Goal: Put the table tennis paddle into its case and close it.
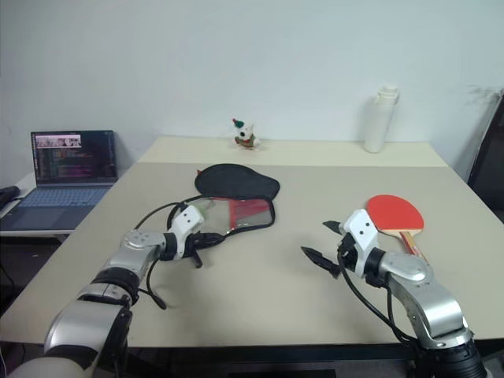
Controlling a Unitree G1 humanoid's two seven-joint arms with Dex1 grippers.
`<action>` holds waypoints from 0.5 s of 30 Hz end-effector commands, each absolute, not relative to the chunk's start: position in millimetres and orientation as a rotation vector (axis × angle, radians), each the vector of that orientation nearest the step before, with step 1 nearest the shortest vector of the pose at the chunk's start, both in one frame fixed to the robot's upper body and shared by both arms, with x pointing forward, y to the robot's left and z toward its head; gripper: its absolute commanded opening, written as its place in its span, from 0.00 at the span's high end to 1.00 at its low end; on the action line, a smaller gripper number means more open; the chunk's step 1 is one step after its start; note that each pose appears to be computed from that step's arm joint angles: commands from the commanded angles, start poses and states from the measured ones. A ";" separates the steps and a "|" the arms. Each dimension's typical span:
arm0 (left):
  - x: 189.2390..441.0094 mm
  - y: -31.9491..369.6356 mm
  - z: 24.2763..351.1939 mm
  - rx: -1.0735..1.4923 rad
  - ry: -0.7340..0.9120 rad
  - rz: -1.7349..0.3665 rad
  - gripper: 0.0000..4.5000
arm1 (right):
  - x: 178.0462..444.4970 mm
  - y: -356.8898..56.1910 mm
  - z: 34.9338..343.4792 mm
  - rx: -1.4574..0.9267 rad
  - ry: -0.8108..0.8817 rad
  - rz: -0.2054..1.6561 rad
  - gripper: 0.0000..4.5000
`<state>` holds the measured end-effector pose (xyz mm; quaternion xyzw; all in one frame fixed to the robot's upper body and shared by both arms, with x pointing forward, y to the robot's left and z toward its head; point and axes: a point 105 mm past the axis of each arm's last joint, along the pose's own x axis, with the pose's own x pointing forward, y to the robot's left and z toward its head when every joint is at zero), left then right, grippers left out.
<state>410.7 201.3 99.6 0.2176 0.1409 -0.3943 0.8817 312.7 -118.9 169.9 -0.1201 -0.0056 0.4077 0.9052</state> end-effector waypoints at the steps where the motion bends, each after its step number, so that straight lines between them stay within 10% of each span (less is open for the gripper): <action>1: 408.3 194.3 105.2 0.485 0.262 -0.881 1.00 | 314.0 -126.1 189.9 -0.258 -0.083 0.813 0.00; 15: 351.2 150.0 77.7 0.849 0.303 -1.482 1.00 | 309.1 -140.2 191.9 -0.248 -0.080 0.760 0.00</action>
